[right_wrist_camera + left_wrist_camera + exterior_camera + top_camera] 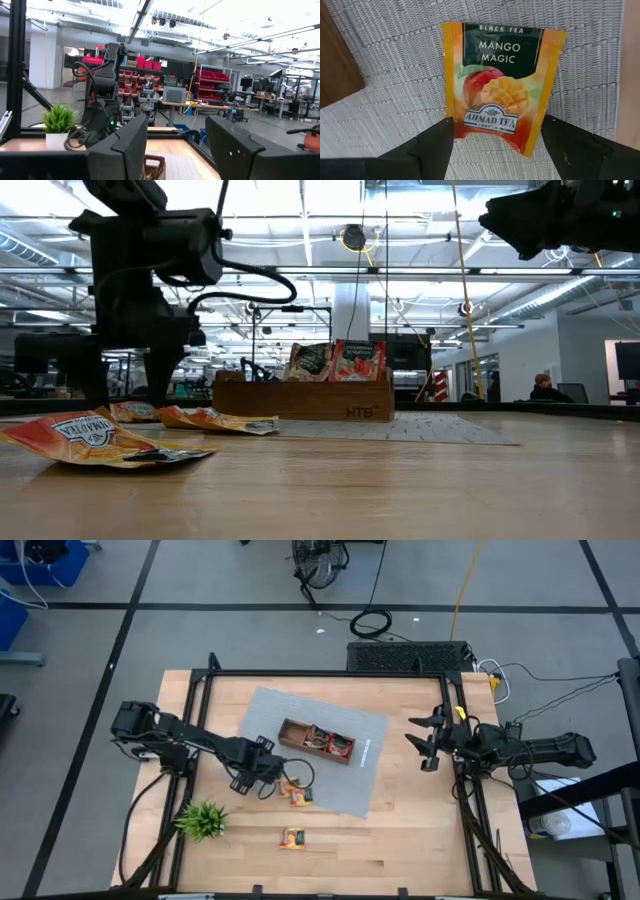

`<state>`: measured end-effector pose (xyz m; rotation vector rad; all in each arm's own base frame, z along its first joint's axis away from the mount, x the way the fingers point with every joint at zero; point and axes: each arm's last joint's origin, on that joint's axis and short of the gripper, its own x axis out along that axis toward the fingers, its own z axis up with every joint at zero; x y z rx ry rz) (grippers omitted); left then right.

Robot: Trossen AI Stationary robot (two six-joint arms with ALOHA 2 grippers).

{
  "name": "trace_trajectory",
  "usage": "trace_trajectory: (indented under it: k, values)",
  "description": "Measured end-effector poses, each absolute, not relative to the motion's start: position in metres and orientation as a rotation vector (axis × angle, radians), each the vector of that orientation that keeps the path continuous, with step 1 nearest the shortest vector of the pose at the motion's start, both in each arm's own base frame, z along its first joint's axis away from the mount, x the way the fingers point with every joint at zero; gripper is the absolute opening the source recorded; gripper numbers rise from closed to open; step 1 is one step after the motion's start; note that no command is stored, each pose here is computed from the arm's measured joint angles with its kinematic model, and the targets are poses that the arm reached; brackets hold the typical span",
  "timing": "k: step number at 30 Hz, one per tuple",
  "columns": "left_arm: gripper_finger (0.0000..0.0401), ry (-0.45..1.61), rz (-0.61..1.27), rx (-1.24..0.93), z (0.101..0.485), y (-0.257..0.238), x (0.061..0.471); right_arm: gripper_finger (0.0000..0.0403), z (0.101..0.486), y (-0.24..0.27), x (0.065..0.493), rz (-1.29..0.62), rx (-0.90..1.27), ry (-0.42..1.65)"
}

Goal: Pick & Place Tea
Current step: Put the yellow tea bag into the wooden organizer

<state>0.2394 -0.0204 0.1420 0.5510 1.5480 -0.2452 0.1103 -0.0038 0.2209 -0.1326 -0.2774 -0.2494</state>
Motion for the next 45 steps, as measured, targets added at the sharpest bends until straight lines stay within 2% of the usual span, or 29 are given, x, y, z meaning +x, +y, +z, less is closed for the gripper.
trace_trajectory:
  k: [9,12,16,23,25,30,33,38,40,45]
  values:
    - [0.0295,1.575,-0.248,0.56,0.133,-0.014,0.244,0.0185,0.219,-0.004,0.111,-0.248,-0.125,-0.267]
    - [0.0278,1.571,-0.273,0.553,0.133,-0.015,0.244,0.0185,0.218,-0.004,0.111,-0.248,-0.126,-0.261]
    - [0.0218,1.57,-0.293,0.535,0.132,-0.015,0.244,0.0185,0.218,-0.004,0.111,-0.247,-0.127,-0.254]
    - [0.0051,1.569,-0.255,0.452,0.131,-0.016,0.244,0.0185,0.218,-0.004,0.111,-0.247,-0.127,-0.255]
    - [0.002,1.57,-0.207,0.41,0.132,-0.016,0.244,0.0185,0.218,-0.004,0.111,-0.248,-0.127,-0.255]
    - [0.0019,1.562,-0.066,0.3,0.137,-0.018,0.245,0.0185,0.218,-0.004,0.111,-0.248,-0.127,-0.256]
    - [0.0017,1.516,0.023,0.3,0.153,-0.023,0.248,0.0185,0.218,-0.004,0.111,-0.247,-0.127,-0.256]
    - [0.0017,1.274,0.172,0.306,0.194,-0.026,0.262,0.0185,0.218,-0.004,0.111,-0.247,-0.127,-0.256]
    - [0.0017,1.105,0.257,0.245,0.206,-0.023,0.271,0.0185,0.218,-0.004,0.111,-0.247,-0.127,-0.257]
    - [0.0017,0.805,0.455,0.07,0.208,-0.007,0.286,0.0185,0.217,-0.004,0.111,-0.247,-0.128,-0.249]
